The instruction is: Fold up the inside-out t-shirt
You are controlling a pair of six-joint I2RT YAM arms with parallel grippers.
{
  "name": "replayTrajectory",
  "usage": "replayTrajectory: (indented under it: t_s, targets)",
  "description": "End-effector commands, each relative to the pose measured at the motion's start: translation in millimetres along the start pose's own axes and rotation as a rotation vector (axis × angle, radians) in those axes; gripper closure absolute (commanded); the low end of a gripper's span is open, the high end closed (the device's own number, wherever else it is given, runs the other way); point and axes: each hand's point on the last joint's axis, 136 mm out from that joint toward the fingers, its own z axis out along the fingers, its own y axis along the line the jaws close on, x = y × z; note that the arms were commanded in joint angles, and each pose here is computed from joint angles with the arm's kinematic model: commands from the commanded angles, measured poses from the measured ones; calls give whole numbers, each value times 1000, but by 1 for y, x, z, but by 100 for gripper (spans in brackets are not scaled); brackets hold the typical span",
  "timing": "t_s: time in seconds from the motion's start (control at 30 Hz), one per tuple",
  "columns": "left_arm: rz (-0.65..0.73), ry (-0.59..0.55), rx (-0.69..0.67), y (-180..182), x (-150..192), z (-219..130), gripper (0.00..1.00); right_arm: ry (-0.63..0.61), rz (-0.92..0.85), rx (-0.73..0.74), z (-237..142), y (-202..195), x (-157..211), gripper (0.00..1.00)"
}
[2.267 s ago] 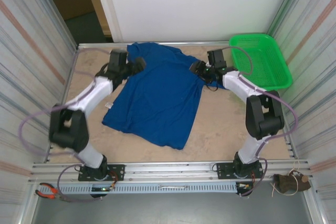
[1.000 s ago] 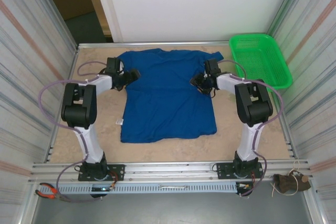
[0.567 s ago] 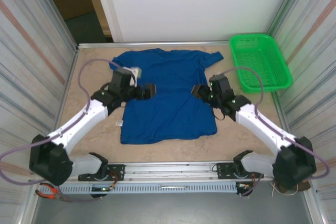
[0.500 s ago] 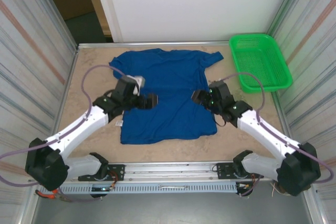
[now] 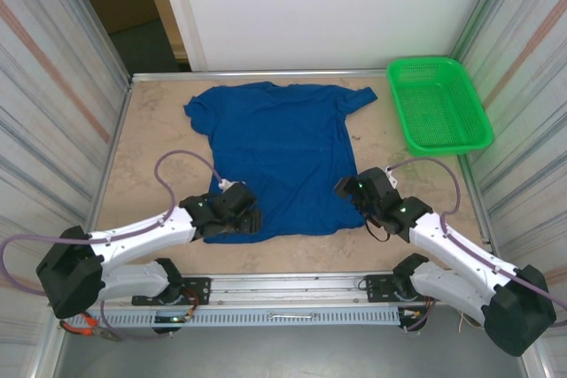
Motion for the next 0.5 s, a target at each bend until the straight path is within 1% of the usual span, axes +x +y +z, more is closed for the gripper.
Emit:
replayTrajectory:
  t_s: [0.0, 0.27, 0.47]
  targets:
    - [-85, -21, -19, 0, 0, 8, 27, -34, 59, -14, 1, 4, -5, 1]
    - [-31, 14, -9, -16, 9, 25, 36, 31, 81, -98, 3, 25, 6, 1]
    - [3, 29, -6, -22, 10, 31, 49, 51, 85, -107, 5, 28, 15, 1]
